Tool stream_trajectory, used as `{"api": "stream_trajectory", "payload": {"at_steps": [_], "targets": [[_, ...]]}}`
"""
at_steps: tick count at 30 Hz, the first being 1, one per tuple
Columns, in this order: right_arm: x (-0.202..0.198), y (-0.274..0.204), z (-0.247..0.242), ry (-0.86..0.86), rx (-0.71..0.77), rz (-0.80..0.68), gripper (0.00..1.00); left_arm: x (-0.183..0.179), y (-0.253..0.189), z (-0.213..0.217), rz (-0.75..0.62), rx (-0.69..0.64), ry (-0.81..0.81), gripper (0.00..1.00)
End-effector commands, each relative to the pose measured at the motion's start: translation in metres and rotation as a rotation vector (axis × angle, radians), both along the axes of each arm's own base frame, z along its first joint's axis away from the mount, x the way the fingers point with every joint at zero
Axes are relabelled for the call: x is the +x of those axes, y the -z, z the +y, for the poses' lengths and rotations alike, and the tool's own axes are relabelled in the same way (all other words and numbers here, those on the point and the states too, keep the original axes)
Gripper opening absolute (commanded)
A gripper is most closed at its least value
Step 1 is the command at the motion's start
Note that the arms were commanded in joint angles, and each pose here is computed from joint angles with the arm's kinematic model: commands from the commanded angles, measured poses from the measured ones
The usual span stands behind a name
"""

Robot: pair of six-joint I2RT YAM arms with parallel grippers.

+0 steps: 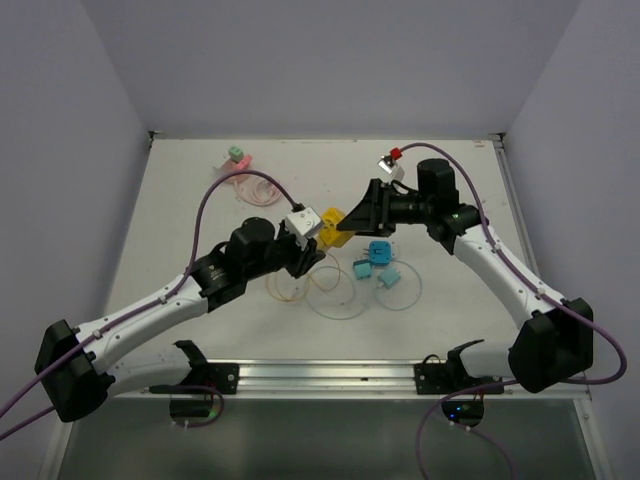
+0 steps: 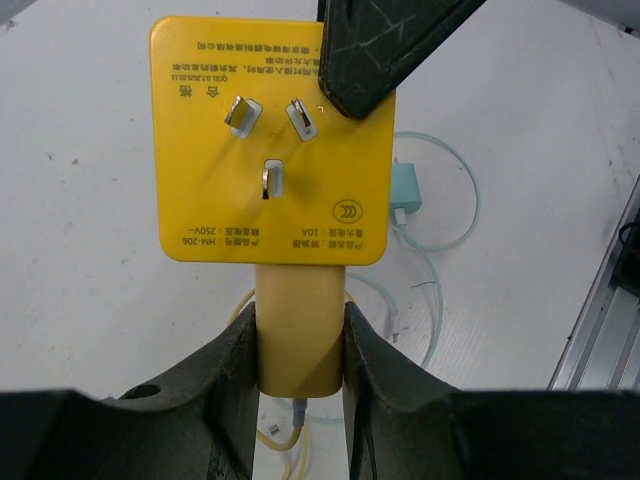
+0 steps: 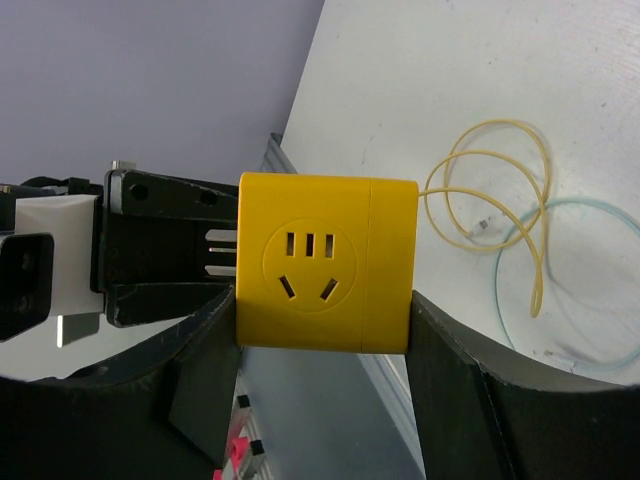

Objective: Pull the plug off the socket

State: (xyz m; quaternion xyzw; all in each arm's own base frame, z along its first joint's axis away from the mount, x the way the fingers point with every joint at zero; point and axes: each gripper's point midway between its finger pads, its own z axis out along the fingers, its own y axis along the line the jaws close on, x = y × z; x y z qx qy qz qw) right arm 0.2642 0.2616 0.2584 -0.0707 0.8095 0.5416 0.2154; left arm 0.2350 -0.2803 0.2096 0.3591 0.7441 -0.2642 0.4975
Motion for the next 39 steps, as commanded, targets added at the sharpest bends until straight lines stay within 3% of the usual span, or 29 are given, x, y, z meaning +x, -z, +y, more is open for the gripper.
{"api": "stream_trajectory", "payload": {"at_steps": [1, 14, 21, 24, 35, 39], "targets": [[0.031, -0.022, -0.036, 0.136, -0.015, -0.138, 0.0, -0.006, 0.024, 0.026, 0.048, 0.071, -0.063, 0.0], [0.064, -0.042, -0.082, 0.278, -0.002, -0.181, 0.0, -0.031, 0.064, 0.032, 0.195, 0.105, -0.037, 0.0], [0.084, -0.031, -0.101, 0.409, -0.067, -0.189, 0.0, -0.023, 0.079, 0.037, 0.233, 0.108, -0.127, 0.0], [0.093, -0.014, -0.117, 0.512, -0.134, -0.181, 0.0, -0.013, 0.091, 0.031, 0.272, 0.125, -0.165, 0.08], [0.092, 0.048, -0.175, 0.764, -0.409, -0.143, 0.0, 0.04, 0.14, 0.013, 0.368, 0.288, -0.345, 0.16], [0.089, 0.058, -0.189, 0.798, -0.49, -0.146, 0.0, 0.048, 0.155, 0.008, 0.404, 0.325, -0.356, 0.28]]}}
